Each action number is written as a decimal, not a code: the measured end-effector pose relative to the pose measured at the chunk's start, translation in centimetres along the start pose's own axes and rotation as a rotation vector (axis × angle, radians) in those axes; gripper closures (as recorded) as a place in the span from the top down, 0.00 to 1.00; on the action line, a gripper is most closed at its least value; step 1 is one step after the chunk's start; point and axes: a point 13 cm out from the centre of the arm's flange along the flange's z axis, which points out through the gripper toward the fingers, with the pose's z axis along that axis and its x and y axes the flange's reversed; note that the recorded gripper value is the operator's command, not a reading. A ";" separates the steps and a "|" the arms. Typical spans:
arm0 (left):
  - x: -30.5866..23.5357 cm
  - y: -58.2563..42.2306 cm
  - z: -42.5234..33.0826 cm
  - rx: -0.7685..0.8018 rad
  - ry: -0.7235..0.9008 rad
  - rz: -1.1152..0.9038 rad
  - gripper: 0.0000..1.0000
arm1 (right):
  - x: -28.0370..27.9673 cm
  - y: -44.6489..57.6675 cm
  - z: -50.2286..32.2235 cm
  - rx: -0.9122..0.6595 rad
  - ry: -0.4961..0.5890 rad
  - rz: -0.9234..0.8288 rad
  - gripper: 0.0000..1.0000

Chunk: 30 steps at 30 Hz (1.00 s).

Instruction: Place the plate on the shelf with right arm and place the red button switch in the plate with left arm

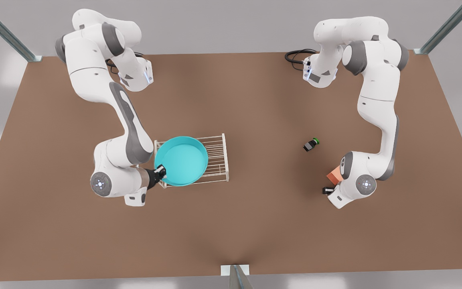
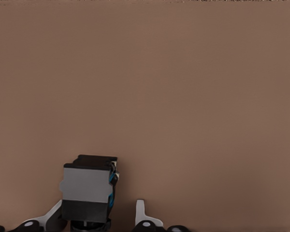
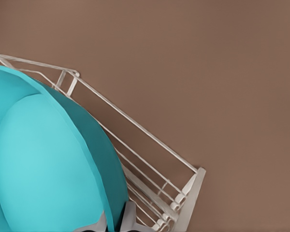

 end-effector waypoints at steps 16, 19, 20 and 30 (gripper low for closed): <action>-2.1 0.5 -0.8 0.006 -0.085 0.034 0.57 | 0.1 2.7 -4.3 0.032 -0.062 0.102 1.00; -2.4 0.5 -0.8 0.005 -0.095 0.037 0.42 | 3.4 0.6 -13.3 0.120 -0.139 0.153 1.00; -2.4 0.5 -0.8 0.004 -0.097 0.038 0.42 | 6.1 -3.0 -15.8 0.154 -0.148 0.210 1.00; -3.3 -1.5 -3.5 0.004 -0.140 0.016 0.41 | 23.6 -11.7 -26.0 0.363 -0.025 0.464 1.00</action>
